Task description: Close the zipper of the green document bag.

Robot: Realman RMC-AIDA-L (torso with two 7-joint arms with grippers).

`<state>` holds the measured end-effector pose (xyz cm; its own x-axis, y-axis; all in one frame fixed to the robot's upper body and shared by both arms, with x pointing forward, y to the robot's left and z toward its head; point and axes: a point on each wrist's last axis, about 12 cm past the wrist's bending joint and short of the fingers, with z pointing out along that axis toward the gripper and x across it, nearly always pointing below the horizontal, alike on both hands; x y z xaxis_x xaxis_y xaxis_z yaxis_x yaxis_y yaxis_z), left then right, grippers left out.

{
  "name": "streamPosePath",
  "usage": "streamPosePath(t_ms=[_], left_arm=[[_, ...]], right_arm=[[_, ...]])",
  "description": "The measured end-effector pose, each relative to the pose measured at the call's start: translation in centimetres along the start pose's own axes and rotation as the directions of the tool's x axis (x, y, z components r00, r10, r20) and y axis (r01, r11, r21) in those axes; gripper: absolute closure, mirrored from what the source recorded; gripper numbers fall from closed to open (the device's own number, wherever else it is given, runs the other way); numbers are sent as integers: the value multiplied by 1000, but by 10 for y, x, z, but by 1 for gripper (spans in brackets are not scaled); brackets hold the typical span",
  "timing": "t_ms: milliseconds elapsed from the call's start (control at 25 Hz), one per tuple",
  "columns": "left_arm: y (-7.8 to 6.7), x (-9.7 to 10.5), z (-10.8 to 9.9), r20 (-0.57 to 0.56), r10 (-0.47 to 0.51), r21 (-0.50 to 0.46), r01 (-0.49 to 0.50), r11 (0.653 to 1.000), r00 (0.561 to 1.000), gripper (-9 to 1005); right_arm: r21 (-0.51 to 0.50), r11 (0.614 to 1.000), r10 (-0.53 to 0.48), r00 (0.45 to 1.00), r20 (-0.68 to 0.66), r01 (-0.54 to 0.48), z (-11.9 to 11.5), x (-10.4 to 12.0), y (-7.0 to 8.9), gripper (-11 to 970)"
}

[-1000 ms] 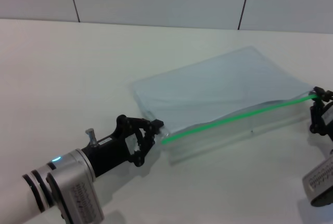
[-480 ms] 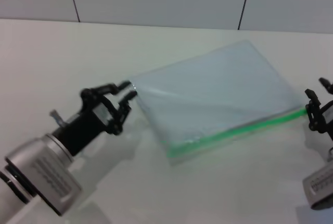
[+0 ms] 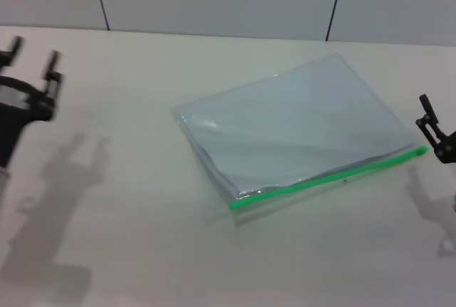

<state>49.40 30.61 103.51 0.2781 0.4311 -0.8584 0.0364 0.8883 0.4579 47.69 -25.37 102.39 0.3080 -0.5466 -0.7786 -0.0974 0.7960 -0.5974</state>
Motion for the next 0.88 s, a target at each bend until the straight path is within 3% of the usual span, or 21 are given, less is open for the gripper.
streamPosePath(t_ms=[80, 320, 480, 800, 880], left_arm=[[10, 4, -2, -27, -24, -72, 22, 997, 999, 512], [24, 9, -3, -43, -134, -184, 124, 975, 990, 493], [33, 12, -3, -34, -213, -225, 200, 954, 976, 480], [47, 23, -3, -59, -338, -300, 306, 903, 939, 255], [47, 25, -1, -75, -350, -303, 313, 900, 934, 255]], right_arm=[[10, 998, 67, 998, 9, -67, 2, -1, -2, 209], [17, 973, 228, 973, 19, -228, 7, 2, -9, 79], [11, 970, 242, 970, 23, -243, 9, 1, -9, 80], [10, 956, 294, 955, 34, -294, 16, -1, -8, 82], [5, 950, 313, 949, 30, -313, 17, -1, -8, 82]])
